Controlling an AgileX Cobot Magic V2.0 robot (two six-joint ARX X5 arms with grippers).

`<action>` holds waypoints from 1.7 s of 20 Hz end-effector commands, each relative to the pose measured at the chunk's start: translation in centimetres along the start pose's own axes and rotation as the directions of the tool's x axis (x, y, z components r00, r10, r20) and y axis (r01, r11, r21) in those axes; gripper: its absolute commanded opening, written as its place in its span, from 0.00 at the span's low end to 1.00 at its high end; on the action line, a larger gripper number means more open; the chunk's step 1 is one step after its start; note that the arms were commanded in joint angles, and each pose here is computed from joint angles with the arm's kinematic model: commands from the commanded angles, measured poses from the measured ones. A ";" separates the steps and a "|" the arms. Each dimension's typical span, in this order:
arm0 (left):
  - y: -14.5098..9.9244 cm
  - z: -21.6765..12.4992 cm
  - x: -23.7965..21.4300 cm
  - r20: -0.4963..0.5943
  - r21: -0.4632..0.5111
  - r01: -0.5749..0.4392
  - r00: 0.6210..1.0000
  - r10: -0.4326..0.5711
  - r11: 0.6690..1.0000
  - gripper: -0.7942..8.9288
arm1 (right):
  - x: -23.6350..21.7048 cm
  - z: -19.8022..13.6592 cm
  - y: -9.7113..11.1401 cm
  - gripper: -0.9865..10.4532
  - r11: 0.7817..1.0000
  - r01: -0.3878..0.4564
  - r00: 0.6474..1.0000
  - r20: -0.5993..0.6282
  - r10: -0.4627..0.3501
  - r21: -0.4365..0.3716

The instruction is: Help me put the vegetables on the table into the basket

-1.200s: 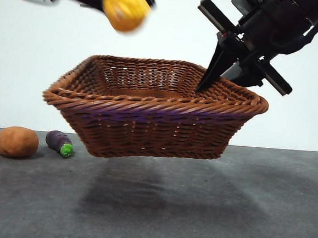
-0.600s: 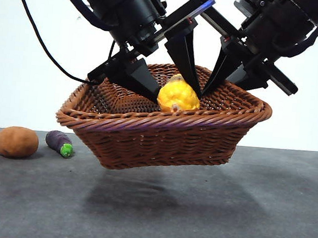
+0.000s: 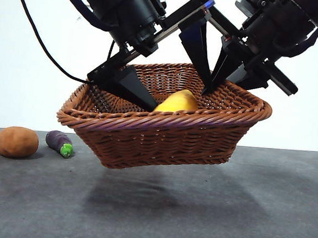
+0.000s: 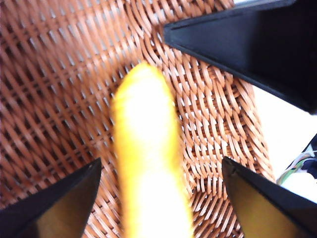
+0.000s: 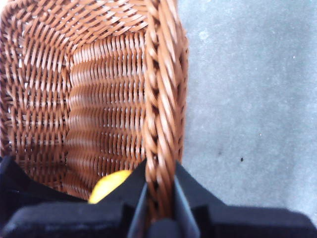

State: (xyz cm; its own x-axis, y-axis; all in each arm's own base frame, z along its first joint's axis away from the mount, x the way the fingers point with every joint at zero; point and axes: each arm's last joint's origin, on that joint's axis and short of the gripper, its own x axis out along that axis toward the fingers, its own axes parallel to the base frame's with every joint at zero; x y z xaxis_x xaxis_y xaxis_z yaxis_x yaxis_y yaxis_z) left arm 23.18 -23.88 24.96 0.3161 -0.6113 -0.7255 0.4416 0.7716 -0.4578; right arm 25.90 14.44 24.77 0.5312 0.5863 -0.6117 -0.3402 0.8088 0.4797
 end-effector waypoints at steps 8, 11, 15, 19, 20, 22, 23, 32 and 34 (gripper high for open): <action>4.3 1.4 -10.5 0.189 -0.056 -0.139 0.971 0.147 0.989 0.51 | -0.9 1.3 -2.6 0.08 0.999 -0.007 0.999 0.036 0.006 0.037; 8.3 1.6 -14.0 0.231 -0.219 -0.283 0.915 0.331 0.934 0.51 | -1.0 1.4 -3.0 0.08 1.000 -0.012 0.999 0.035 0.011 0.014; 14.3 2.5 -14.8 0.190 -0.411 -0.358 0.866 0.463 0.839 0.51 | -1.0 1.4 -3.0 0.08 1.000 -0.018 0.999 0.031 0.018 -0.021; 18.9 4.4 -12.2 0.012 -0.508 -0.425 0.866 0.500 0.749 0.51 | -1.0 1.3 -3.0 0.08 0.999 -0.014 1.000 0.021 0.015 -0.046; 19.8 5.1 -11.5 -0.021 -0.515 -0.441 0.863 0.504 0.735 0.51 | -1.0 1.2 -3.0 0.08 0.999 -0.011 1.000 0.013 0.012 -0.050; 21.3 6.4 -10.2 -0.086 -0.544 -0.478 0.850 0.520 0.690 0.51 | -1.0 1.1 -3.1 0.08 0.998 -0.008 1.000 0.005 0.008 -0.067; 21.9 7.0 -9.5 -0.115 -0.551 -0.488 0.848 0.517 0.677 0.51 | -1.0 1.1 -3.1 0.08 0.997 -0.008 1.000 0.005 0.009 -0.073; 26.0 7.7 -5.9 -0.235 -0.614 -0.554 0.808 0.540 0.562 0.51 | -1.0 1.2 -3.0 0.08 0.989 -0.026 1.000 0.002 0.027 -0.145; 26.6 7.7 -5.2 -0.235 -0.622 -0.552 0.809 0.539 0.556 0.51 | -1.0 1.2 -3.0 0.08 0.988 -0.027 1.000 0.004 0.028 -0.154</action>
State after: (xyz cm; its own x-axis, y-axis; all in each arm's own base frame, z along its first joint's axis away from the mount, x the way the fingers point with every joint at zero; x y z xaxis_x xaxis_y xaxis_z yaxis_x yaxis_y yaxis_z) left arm 39.56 -1.64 20.93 0.3069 -0.0443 -0.9507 -0.4347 0.8821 -0.1814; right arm 27.17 11.23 24.62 0.5229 0.5952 -0.6101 -0.4545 0.8003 0.3912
